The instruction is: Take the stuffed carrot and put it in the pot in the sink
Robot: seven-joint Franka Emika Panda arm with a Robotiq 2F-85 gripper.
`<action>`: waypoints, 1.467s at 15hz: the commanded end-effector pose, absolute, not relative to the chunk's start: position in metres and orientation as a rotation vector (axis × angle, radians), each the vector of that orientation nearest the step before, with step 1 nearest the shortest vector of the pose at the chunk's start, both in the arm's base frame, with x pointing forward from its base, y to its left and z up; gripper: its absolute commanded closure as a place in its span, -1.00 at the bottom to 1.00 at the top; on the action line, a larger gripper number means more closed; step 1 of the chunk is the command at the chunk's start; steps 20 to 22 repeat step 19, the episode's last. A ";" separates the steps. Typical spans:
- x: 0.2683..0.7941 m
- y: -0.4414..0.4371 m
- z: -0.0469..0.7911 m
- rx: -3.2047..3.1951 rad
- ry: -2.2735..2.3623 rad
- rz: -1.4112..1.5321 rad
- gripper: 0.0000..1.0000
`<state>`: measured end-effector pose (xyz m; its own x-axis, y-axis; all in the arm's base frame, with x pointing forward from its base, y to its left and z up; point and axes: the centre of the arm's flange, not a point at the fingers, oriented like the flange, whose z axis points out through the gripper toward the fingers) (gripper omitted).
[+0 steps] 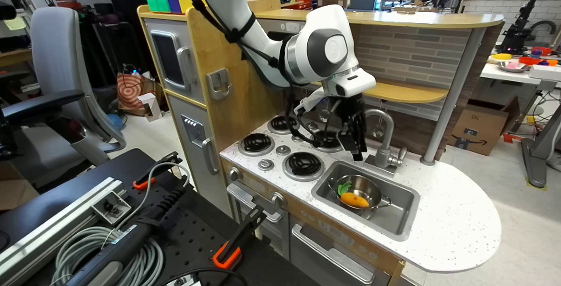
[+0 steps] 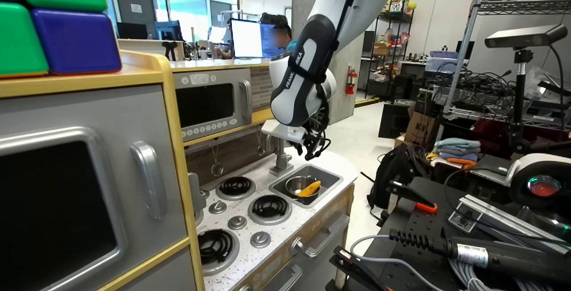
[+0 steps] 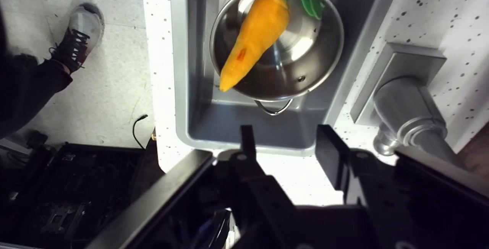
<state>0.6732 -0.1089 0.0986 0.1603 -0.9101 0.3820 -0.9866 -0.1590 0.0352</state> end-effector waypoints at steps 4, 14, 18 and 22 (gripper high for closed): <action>0.653 -0.059 0.138 2.395 -1.479 0.159 -0.97; 0.617 -0.052 0.190 2.557 -0.836 -0.103 -1.00; 0.630 -0.048 0.184 2.553 -0.845 -0.071 -1.00; 0.630 -0.048 0.184 2.554 -0.846 -0.071 -1.00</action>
